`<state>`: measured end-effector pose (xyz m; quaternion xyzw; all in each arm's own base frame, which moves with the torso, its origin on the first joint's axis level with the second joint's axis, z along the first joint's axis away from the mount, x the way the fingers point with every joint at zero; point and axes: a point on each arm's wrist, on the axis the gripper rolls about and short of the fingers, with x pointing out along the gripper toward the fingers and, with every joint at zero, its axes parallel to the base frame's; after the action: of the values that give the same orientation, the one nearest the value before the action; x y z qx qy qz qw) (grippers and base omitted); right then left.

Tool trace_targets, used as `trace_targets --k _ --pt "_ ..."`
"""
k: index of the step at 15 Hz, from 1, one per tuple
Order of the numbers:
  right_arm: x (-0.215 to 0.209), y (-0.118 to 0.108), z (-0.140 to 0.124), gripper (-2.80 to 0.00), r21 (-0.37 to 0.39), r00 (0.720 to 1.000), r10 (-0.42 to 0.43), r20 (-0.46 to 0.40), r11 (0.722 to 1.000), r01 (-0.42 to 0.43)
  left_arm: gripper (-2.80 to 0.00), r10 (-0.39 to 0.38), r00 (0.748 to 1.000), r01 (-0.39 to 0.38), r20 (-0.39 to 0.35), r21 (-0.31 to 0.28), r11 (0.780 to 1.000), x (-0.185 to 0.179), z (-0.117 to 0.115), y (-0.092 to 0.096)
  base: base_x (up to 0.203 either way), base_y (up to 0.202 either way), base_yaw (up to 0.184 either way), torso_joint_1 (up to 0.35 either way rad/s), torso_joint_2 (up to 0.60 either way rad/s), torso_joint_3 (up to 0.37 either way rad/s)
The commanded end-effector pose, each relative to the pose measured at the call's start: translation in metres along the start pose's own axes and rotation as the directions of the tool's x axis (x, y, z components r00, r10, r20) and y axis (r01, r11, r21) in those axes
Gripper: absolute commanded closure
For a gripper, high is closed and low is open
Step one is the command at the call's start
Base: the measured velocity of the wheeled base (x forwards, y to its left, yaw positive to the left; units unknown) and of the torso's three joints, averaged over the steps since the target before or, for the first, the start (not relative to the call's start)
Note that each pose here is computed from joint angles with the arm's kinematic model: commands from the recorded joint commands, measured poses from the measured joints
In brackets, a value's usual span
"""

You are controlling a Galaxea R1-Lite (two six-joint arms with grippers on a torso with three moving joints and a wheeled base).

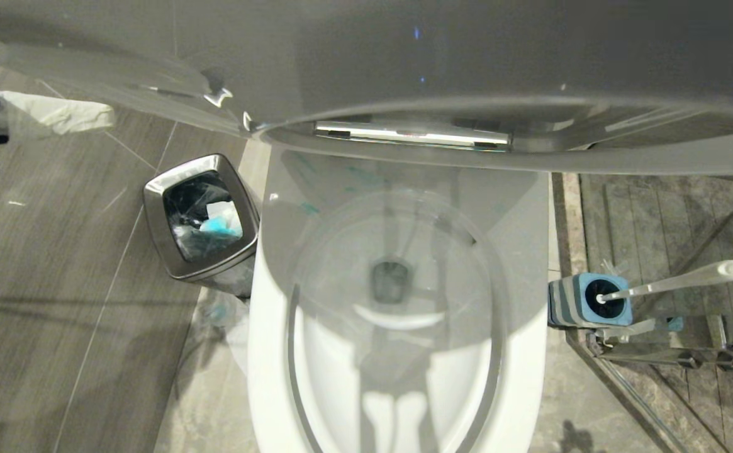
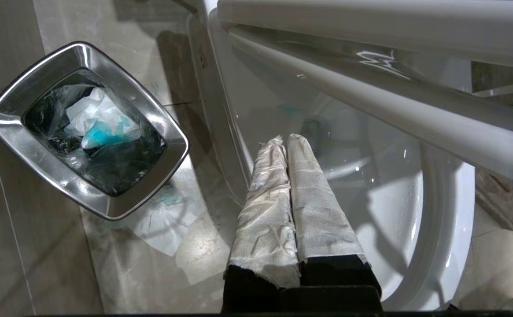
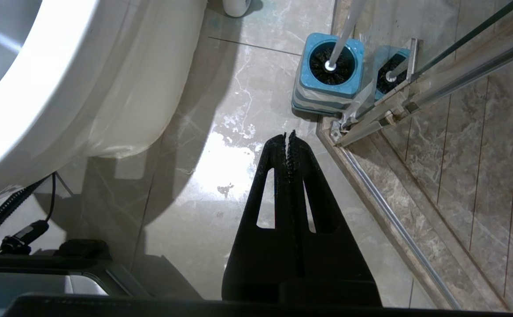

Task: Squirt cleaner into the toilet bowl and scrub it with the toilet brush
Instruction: Close the toilet lid

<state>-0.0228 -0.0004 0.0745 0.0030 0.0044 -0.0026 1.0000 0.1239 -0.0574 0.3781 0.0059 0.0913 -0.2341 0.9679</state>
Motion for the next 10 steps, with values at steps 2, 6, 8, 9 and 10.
trace_targets --k 2,6,8,9,10 --pt "0.0 0.0 0.0 0.0 0.0 1.0 0.001 0.0 1.0 -0.001 0.0 0.0 0.999 0.0 -0.039 0.003 1.0 0.014 -0.003 0.0 0.0 0.0 0.0 0.0 0.0 0.0" --pt "0.0 0.0 0.0 0.0 0.0 1.0 0.001 0.0 1.0 -0.001 0.0 0.007 0.998 -0.007 -0.067 0.002 1.0 0.024 -0.006 0.001 0.0 0.0 0.0 0.0 0.0 0.0" --pt "0.0 0.0 0.0 0.0 0.0 1.0 0.001 0.0 1.0 -0.001 0.0 0.033 0.995 -0.033 -0.089 0.003 0.999 0.026 -0.008 0.002 0.0 0.0 0.0 0.0 0.0 0.0" --pt "0.0 0.0 0.0 0.0 0.0 1.0 0.001 0.0 1.0 -0.001 0.0 0.039 0.994 -0.039 -0.102 0.004 0.999 0.027 -0.009 0.002 0.0 0.0 0.0 0.0 0.0 0.0" --pt "0.0 0.0 0.0 0.0 0.0 1.0 0.001 0.0 1.0 -0.001 0.0 0.039 0.993 -0.039 -0.113 0.004 0.999 0.027 -0.011 0.002 0.0 0.0 0.0 0.0 0.0 0.0"
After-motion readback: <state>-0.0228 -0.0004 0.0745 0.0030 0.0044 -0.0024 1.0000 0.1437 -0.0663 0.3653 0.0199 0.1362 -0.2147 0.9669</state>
